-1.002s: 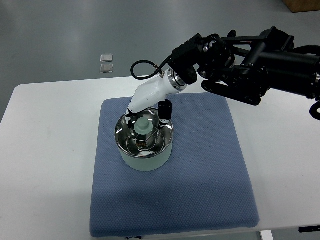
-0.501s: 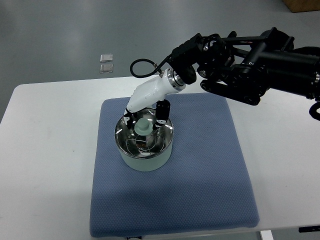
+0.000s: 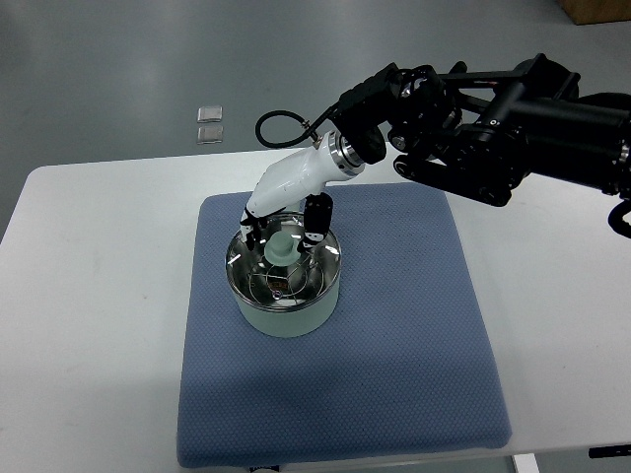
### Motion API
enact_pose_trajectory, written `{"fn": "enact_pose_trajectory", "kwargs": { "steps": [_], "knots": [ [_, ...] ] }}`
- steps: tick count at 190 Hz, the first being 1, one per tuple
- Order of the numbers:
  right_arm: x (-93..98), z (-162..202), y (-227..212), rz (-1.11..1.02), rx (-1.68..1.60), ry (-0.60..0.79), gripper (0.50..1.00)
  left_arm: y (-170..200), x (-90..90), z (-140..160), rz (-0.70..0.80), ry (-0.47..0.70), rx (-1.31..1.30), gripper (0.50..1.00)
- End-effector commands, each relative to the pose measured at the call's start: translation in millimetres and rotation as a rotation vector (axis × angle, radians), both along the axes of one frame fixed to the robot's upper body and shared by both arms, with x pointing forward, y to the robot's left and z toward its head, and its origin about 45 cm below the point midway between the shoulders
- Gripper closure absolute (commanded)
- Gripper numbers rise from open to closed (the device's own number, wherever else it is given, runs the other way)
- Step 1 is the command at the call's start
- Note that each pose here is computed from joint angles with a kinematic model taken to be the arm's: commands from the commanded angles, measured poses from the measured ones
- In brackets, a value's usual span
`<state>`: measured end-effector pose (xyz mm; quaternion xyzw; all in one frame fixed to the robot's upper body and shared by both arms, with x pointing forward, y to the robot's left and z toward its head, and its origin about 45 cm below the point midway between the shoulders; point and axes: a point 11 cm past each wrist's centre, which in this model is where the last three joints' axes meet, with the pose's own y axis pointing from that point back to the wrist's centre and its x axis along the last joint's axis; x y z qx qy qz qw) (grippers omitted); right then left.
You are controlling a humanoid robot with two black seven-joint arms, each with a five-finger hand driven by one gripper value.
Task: Open lid and place right of pot
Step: 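Close the right hand fingers to grip the green knob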
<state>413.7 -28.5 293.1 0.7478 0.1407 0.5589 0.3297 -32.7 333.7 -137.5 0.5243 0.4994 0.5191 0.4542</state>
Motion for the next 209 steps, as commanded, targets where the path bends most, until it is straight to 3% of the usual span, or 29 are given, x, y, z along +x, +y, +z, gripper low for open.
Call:
{"fn": "enact_pose_trajectory", "kwargs": {
  "steps": [1,61,108,174,179,194,209],
  "knots": [
    [1.0,0.3,0.5,-0.003,0.000,-0.002,0.734,0.0,0.0,0.0,0.000,0.000,0.000,0.500],
    [-1.5,-3.1,2.4,0.003,0.000,0.009,0.742,0.0,0.2,0.0,0.000,-0.002,0.000,0.500],
    [-2.3,-3.4,3.9,0.006,0.003,0.009,0.805,0.0,0.0,0.0,0.000,0.000,0.000,0.500],
    [0.6,-2.3,2.8,-0.003,0.003,0.002,0.816,0.0,0.0,0.0,0.000,0.000,0.000,0.500],
    [0.2,-2.5,3.4,-0.002,0.002,0.004,0.844,0.0,0.0,0.0,0.000,0.000,0.000,0.500],
    [0.2,-2.5,3.4,-0.002,0.002,0.004,0.848,0.0,0.0,0.0,0.000,0.000,0.000,0.500],
    [0.0,-3.2,3.2,-0.002,0.002,0.005,0.883,0.0,0.0,0.0,0.000,0.000,0.000,0.500]
  ]
}}
